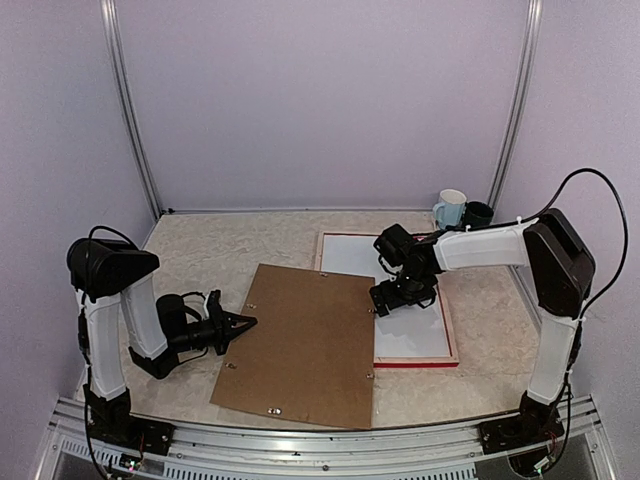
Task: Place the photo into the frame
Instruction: Adjust the fastener on the backboard.
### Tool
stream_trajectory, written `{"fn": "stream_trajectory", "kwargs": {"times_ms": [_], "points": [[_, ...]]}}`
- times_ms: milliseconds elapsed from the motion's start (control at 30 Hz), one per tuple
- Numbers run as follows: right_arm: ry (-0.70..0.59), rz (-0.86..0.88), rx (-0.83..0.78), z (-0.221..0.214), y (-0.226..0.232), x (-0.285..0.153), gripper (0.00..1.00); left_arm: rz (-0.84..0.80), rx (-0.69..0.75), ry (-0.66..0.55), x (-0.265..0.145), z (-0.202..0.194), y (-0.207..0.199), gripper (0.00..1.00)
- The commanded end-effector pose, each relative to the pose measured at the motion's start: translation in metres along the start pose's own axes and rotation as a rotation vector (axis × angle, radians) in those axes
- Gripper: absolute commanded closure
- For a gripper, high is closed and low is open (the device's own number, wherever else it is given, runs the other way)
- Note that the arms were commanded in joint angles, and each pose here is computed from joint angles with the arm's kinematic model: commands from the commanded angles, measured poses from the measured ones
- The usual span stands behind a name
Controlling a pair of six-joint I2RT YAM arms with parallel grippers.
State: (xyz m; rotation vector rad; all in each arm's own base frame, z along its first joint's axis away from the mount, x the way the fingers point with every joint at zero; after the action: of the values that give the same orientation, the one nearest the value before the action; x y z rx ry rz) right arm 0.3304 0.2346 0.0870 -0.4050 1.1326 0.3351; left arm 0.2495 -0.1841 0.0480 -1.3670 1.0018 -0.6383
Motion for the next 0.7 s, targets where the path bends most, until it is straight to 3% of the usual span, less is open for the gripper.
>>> {"fn": "stream_trajectory", "kwargs": {"times_ms": [0, 667], "points": [[0.002, 0.034, -0.028, -0.001, 0.014, -0.006, 0.01, -0.141, 0.181, 0.038, -0.006, -0.012, -0.018, 1.0], [-0.023, 0.065, -0.108, 0.003, 0.047, -0.04, 0.01, -0.139, 0.185, 0.039, -0.005, -0.011, -0.017, 1.0]]}}
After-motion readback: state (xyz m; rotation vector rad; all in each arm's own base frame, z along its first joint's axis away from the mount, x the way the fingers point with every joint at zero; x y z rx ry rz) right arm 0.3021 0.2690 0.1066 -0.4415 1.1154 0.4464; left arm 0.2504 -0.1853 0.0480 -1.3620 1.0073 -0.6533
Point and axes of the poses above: each gripper's point midway between its finger pads, its own x axis out along the fingers, its own y axis along the line the jaws close on, z = x × y, the point moved 6 cm from there along -x, back along the fingers, and after that the axes turned 10 degrees about -x, right-handed, at the moved point
